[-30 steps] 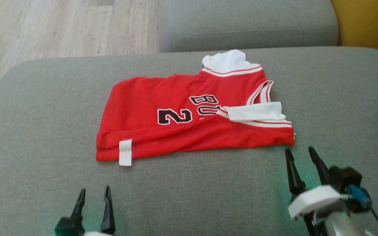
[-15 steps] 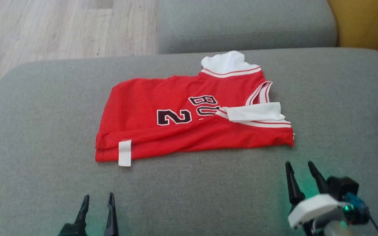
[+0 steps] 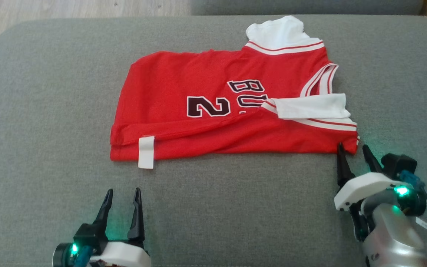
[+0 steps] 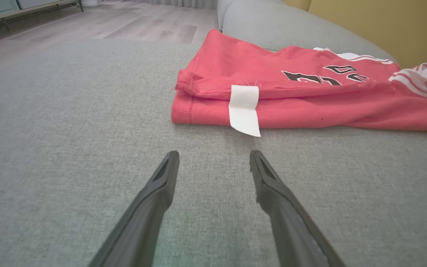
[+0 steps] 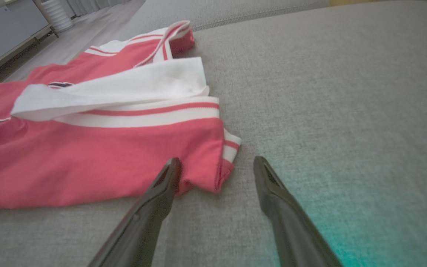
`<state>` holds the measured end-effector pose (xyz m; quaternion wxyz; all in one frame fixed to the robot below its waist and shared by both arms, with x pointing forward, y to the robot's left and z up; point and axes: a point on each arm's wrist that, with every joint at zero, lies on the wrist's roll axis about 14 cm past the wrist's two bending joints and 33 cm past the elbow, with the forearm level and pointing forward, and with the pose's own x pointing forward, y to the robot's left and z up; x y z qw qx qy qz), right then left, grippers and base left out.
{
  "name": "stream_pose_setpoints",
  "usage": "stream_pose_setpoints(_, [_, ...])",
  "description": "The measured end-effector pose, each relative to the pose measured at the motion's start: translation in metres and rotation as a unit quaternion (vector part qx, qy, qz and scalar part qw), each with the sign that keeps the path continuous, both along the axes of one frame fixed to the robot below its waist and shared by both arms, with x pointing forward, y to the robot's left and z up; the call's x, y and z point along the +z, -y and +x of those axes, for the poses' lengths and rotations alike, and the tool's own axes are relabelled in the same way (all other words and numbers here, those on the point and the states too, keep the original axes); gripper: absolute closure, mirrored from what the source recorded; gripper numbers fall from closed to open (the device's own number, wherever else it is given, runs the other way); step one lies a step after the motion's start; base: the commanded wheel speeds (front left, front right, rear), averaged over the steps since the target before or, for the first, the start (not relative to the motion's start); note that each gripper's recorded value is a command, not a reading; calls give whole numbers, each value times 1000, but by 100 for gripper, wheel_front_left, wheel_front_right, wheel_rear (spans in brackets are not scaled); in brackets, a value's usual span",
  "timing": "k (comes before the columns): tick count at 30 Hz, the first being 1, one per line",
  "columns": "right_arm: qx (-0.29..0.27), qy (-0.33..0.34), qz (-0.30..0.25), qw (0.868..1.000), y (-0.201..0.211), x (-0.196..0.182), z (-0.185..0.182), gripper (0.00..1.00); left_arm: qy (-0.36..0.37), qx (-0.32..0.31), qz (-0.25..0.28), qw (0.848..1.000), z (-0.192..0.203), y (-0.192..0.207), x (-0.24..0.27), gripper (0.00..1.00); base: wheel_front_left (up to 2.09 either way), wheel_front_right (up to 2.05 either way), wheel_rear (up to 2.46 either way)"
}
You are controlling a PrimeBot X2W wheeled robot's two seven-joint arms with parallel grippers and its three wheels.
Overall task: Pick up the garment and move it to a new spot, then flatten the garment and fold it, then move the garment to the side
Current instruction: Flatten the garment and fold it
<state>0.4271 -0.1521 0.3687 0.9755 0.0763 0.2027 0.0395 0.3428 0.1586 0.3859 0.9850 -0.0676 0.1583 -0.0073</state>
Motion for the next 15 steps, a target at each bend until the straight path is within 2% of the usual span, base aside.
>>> stream_pose_setpoints(4, [3, -18, -2, 1000, -2, -10, 1, 0, -9, 3, 0, 1000, -1, -2, -5, 0, 0, 0, 0])
stream_pose_setpoints(5, [7, -20, -4, 1000, -3, -11, 2, 28, -10, 3, 0, 1000, 0, -2, -6, 0, 0, 0, 0])
stream_pose_setpoints(6, [10, -22, -6, 1000, -4, -11, 3, 69, -8, 2, 1, 1000, 2, -2, -5, 0, 0, 0, 0])
stream_pose_setpoints(7, [12, -22, -7, 1000, -4, -11, 5, 100, -5, 2, 0, 1000, 5, -2, -3, 0, 0, 0, 0])
stream_pose_setpoints(11, [16, -26, -2, 1000, -8, -13, 4, 100, 16, 3, -26, 1000, 22, -2, 7, 0, 0, 0, 0])
stream_pose_setpoints(15, [14, -21, 1, 1000, -7, -11, 7, 100, 31, 30, -56, 997, 39, -16, 15, 0, 0, 0, 0])
